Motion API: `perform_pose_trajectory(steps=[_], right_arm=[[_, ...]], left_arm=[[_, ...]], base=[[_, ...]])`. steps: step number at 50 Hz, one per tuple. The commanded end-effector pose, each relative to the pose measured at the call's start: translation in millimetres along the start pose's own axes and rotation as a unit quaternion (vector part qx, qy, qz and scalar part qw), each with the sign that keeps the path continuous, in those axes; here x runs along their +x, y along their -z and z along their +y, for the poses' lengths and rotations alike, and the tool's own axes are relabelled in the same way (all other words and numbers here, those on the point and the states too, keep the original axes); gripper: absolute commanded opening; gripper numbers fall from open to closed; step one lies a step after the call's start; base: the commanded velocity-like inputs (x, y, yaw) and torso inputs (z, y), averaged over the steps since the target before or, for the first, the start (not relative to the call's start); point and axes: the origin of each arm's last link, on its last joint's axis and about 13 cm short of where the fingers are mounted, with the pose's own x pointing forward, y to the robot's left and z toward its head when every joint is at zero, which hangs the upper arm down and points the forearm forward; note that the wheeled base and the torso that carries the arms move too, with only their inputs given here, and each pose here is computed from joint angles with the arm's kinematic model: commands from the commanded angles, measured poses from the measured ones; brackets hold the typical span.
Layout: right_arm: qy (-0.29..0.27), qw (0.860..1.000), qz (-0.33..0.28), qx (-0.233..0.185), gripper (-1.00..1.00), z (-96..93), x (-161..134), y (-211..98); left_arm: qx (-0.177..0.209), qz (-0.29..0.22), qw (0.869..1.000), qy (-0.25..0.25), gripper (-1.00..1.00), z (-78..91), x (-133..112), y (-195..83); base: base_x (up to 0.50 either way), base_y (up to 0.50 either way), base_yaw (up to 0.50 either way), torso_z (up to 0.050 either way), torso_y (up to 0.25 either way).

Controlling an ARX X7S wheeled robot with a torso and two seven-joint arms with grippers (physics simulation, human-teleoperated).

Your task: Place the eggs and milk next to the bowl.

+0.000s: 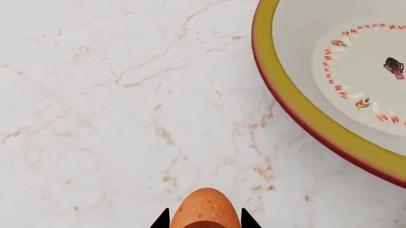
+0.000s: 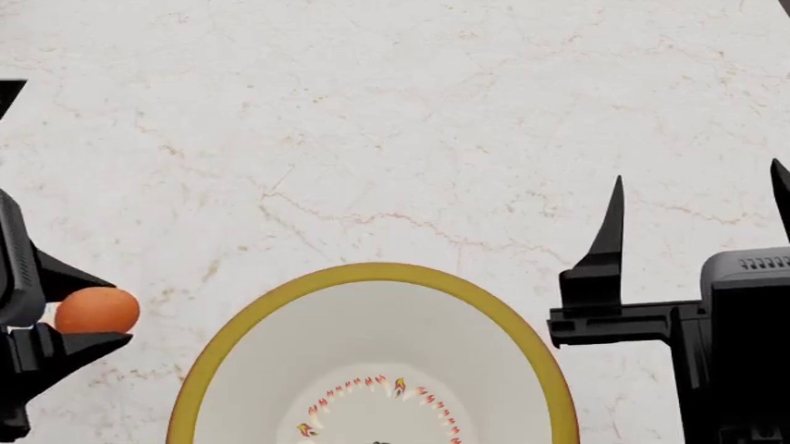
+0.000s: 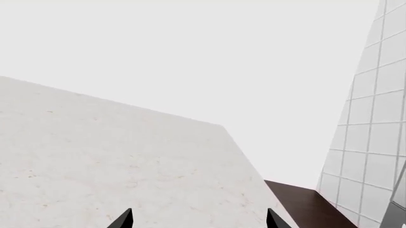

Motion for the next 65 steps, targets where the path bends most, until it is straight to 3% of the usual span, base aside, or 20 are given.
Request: perform_pose_trajectory(steps=[1, 26, 65], right_arm=[[0.003, 1.000, -0.004, 0.001, 1.00, -1.8, 0.8, -1.9], [0.007, 1.000, -0.004, 0.001, 1.00, -3.3, -1.4, -2.2], [0.012, 1.000, 0.001, -0.005, 1.00, -5.6, -2.5, -1.3]], left_arm=[[0.013, -0.026, 1.000, 0.012, -1.00, -0.8, 0.3, -3.2], [0.016, -0.016, 0.998, 0.051, -1.00, -9.0, 20.1, 8.5], [0.037, -0.034, 0.995, 0.085, -1.00, 2.1, 54.5, -3.1]], base=[[0.00, 0.00, 0.00, 0.000, 0.000], [0.00, 0.00, 0.00, 0.000, 0.000], [0.00, 0.00, 0.00, 0.000, -0.001]])
